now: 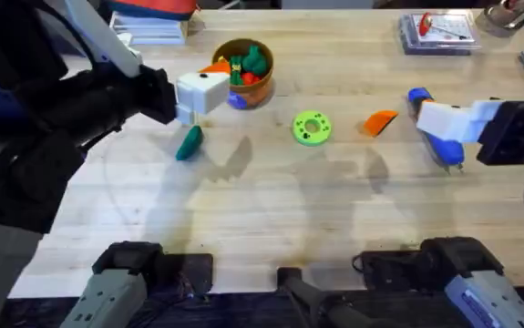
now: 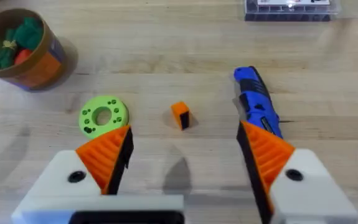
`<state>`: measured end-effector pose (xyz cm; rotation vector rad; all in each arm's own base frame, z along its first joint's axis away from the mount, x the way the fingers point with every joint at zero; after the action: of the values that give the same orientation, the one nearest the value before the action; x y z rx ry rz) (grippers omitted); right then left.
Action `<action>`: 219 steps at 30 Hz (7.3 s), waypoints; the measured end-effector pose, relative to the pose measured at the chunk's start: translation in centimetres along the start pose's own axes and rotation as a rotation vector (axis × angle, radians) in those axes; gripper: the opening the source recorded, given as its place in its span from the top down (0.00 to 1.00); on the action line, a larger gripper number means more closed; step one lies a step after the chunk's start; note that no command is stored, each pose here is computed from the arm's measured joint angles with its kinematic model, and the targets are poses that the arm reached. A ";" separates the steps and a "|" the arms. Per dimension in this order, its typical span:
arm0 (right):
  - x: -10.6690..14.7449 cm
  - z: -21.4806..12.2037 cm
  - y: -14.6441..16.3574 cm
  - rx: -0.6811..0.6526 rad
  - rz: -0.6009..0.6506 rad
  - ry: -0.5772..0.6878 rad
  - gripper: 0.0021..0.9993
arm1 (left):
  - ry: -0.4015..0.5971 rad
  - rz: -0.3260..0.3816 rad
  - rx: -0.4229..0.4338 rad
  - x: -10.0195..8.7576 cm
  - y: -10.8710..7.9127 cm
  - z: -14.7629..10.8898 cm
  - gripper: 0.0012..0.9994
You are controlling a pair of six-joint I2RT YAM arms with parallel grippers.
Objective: Pick up the gripper from the table and insert it into the empty holder that is missing its gripper. Then pick up a screw, insert it into the mounting hole, and use the screwdriver to tighten it. Finally, clean up the table by picking up the vegetable and placing it into the bucket.
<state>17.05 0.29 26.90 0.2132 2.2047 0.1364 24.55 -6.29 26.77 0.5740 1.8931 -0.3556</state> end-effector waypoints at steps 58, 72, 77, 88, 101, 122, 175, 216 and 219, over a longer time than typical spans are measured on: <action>0.0 0.0 0.0 0.000 0.000 0.000 0.01 | -0.356 0.133 0.217 11.5 -7.4 -1.5 0.01; 0.0 0.0 0.0 0.000 0.000 0.000 0.01 | -0.360 0.159 0.375 11.6 -9.7 -1.8 0.01; 0.0 0.0 0.0 0.000 0.000 0.000 0.01 | -0.360 0.159 0.376 11.6 -9.7 -1.8 0.01; 0.0 0.0 0.0 0.000 0.000 0.000 0.01 | -0.361 0.159 0.376 11.6 -9.7 -1.8 0.01; 0.0 0.0 0.0 0.000 0.000 0.000 0.01 | -0.332 0.015 0.403 11.6 -9.8 -1.8 0.01; -1.1 8.5 0.8 0.000 -0.113 0.392 0.01 | -0.324 -0.020 0.410 11.6 -9.8 -1.8 0.01; 0.1 10.2 11.1 -0.716 0.151 0.363 0.99 | -0.324 -0.021 0.410 11.6 -9.8 -1.8 0.01; 8.5 11.7 24.0 -1.147 0.512 1.203 0.99 | -0.315 -0.028 0.473 11.8 -10.4 -2.1 0.01; 8.6 11.9 24.1 -1.156 0.512 1.208 0.99 | -0.314 -0.031 0.476 11.8 -10.5 -2.1 0.01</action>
<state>24.02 25.90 17.34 0.0001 2.6533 2.2093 13.59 -11.41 16.45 0.7527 1.5163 -0.8784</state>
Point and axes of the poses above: each hand's point on the last joint's axis, 136 mm out from that joint toward the fingers, its own z axis out along the fingers, its own y axis along the line the jaws close on, x = y × z, the point moved 5 cm from there along -z, back along the fingers, and after that the axes turned 9 degrees about z, right-handed, at the moved point
